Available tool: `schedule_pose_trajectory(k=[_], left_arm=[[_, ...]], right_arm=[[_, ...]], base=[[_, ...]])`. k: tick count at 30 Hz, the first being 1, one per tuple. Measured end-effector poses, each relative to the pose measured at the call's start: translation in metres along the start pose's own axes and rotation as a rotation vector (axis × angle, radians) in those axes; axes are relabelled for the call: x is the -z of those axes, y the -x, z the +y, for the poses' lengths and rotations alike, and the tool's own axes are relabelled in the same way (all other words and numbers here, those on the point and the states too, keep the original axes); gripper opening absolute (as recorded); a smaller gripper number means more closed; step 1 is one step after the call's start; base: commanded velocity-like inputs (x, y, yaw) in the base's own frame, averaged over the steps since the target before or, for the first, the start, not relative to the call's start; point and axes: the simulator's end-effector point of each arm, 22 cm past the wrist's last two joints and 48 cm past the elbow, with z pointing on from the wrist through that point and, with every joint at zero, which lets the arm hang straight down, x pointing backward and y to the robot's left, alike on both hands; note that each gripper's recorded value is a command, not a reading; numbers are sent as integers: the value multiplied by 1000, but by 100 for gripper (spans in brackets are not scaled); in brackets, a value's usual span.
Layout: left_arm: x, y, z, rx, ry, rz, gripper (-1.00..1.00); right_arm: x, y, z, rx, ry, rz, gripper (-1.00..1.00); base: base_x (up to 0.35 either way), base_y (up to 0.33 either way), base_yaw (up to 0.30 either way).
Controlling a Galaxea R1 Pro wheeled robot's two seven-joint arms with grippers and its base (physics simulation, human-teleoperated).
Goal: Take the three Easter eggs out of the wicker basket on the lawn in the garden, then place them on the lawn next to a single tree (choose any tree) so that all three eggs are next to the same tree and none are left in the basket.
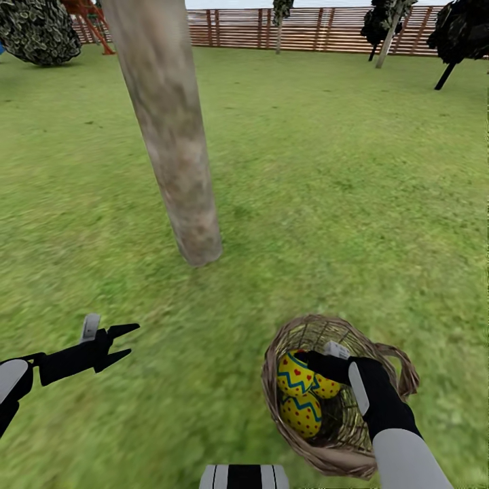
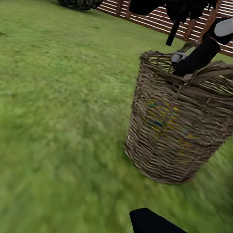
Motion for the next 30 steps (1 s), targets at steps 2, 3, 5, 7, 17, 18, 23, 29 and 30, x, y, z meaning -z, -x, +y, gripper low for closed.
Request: schedule_pose_trajectory(k=[2,3,5,7,17,18,23,29,30], left_arm=[[0,0,1,2,1,1,100],[-1,-1,1,2,2,2,100],[-1,-1,2,2,3,3,100],[-1,-1,2,2,3,3,100],[-1,-2,2,3,3,5,100],[-1,-1,2,3,3,4,100],[-1,-1,2,3,3,4,100],[-1,-1,2,3,2,4,100],[-2,-2,2,4,1,4,100]], right_arm=[[-1,-1,-1,-1,-1,1,100],[-1,-1,-1,-1,-1,1,100],[1,3,0,2,-1,-7,100],[2,6,0,4,-1,-15,100],[4,11,1,8,0,-27,100],[4,11,1,7,0,-27,100],[4,12,1,7,0,-28,100],[4,12,1,7,0,-28,100],[4,11,1,8,0,-28,100]], base=[[1,-1,-24],[0,0,-9],[0,0,-5],[0,0,-14],[0,0,-52],[0,0,-3],[0,0,-1],[0,0,0],[0,0,0]])
